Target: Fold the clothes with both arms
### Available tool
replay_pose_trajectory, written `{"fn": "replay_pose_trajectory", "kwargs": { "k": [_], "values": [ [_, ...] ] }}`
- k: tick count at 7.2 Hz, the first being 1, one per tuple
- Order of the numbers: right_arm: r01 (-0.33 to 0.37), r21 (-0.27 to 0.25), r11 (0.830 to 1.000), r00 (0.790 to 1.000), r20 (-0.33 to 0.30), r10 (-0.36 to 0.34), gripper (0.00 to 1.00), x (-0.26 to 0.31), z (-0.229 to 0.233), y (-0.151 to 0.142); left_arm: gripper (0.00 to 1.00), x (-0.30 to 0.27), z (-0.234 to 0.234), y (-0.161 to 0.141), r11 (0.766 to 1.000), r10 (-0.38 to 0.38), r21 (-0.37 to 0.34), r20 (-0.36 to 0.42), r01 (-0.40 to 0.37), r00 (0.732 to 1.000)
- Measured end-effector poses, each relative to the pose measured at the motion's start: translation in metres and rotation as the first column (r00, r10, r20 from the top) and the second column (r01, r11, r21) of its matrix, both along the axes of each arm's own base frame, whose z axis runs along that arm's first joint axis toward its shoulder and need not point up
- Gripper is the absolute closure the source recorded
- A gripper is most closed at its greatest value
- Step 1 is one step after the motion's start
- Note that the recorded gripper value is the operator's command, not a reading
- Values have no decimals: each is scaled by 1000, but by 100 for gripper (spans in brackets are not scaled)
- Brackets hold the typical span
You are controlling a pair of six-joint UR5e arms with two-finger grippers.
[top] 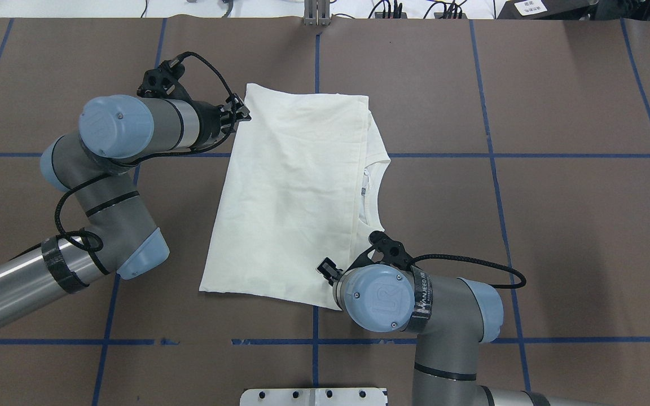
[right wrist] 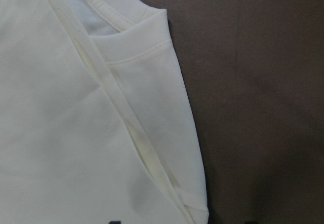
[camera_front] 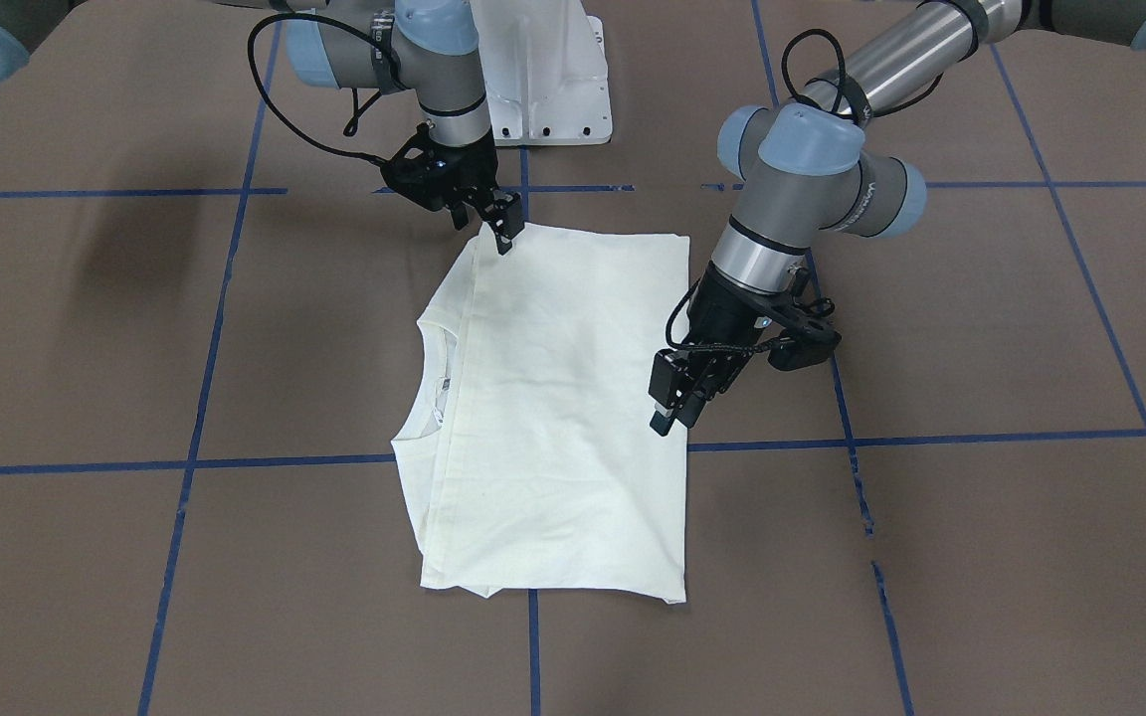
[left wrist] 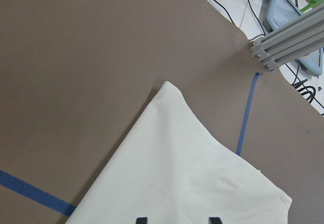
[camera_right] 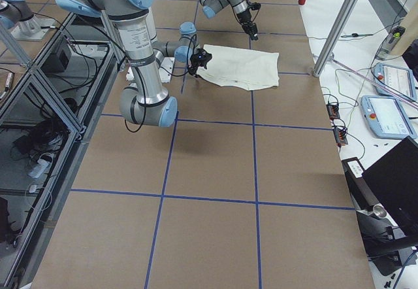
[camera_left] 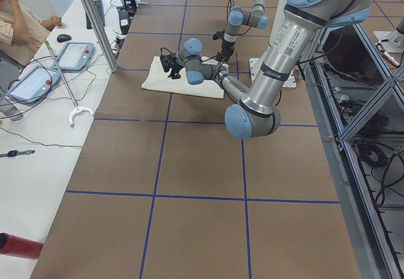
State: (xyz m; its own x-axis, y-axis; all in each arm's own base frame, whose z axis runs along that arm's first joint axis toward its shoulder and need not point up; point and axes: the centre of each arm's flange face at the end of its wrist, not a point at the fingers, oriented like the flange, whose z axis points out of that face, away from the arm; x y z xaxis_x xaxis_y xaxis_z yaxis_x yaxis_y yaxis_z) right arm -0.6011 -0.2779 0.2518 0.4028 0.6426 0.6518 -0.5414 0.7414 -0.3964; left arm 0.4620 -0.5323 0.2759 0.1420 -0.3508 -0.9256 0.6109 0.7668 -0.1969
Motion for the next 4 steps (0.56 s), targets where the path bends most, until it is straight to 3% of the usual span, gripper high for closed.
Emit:
{"fn": "replay_pose_trajectory", "kwargs": {
  "k": [4],
  "values": [
    [6,3,1000,1000,-2,-6,28,-1,0,1,50,0,0,0,1000,0,0,0,0,1000]
  ]
}}
